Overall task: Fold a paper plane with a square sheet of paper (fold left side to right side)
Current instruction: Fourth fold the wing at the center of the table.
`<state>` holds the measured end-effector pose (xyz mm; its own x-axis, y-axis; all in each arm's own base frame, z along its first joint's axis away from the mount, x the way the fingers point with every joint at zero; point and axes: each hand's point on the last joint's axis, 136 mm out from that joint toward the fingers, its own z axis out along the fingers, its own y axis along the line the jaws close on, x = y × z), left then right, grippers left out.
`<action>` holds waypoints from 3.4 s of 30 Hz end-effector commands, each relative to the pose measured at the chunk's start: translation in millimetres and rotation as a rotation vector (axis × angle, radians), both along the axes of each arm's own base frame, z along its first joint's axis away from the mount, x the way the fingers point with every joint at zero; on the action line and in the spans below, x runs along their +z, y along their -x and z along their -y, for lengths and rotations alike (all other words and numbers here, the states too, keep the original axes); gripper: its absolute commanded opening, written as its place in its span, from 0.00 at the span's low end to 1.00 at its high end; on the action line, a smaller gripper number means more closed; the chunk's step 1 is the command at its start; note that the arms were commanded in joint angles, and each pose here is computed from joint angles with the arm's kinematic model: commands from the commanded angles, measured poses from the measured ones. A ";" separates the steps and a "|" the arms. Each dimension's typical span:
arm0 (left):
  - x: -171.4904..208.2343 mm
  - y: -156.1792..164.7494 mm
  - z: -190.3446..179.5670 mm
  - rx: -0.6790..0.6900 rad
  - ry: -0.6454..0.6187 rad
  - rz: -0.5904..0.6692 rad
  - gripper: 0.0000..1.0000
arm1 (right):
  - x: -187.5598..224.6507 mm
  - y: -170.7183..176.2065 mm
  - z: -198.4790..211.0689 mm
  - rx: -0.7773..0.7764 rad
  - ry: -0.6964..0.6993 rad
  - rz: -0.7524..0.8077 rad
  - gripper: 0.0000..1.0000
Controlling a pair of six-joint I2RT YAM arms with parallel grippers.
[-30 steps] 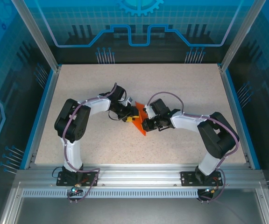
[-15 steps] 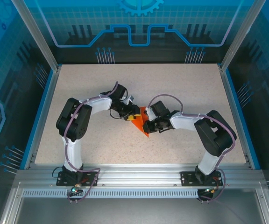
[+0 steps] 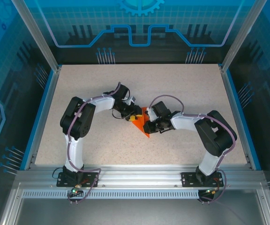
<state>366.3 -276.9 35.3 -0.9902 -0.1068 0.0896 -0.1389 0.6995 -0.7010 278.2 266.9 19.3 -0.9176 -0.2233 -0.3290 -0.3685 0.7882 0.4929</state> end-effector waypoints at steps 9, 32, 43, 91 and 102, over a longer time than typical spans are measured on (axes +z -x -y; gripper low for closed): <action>-24.5 7.2 -4.9 0.007 -0.068 -0.078 0.45 | 14.2 -4.7 1.2 -0.020 -0.065 0.013 0.23; -23.9 8.1 -5.4 0.009 -0.071 -0.076 0.45 | 31.6 -36.4 -4.8 -0.097 -0.298 -0.077 0.36; -23.4 8.5 -4.6 0.006 -0.069 -0.075 0.45 | 27.0 -42.4 -7.3 -0.096 -0.287 -0.086 0.19; -21.3 9.5 -5.3 -0.001 -0.072 -0.072 0.45 | -5.9 -50.4 31.9 -0.173 -0.034 -0.087 0.03; -22.1 10.1 -5.5 -0.002 -0.072 -0.074 0.45 | -6.1 -52.3 34.2 -0.178 -0.022 -0.084 0.03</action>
<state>366.8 -275.8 27.3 -0.9876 -0.1123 0.1098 -0.1571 0.7137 -0.6826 326.0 240.2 17.2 -0.9639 -0.0500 -0.2617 -0.1925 0.8097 0.5544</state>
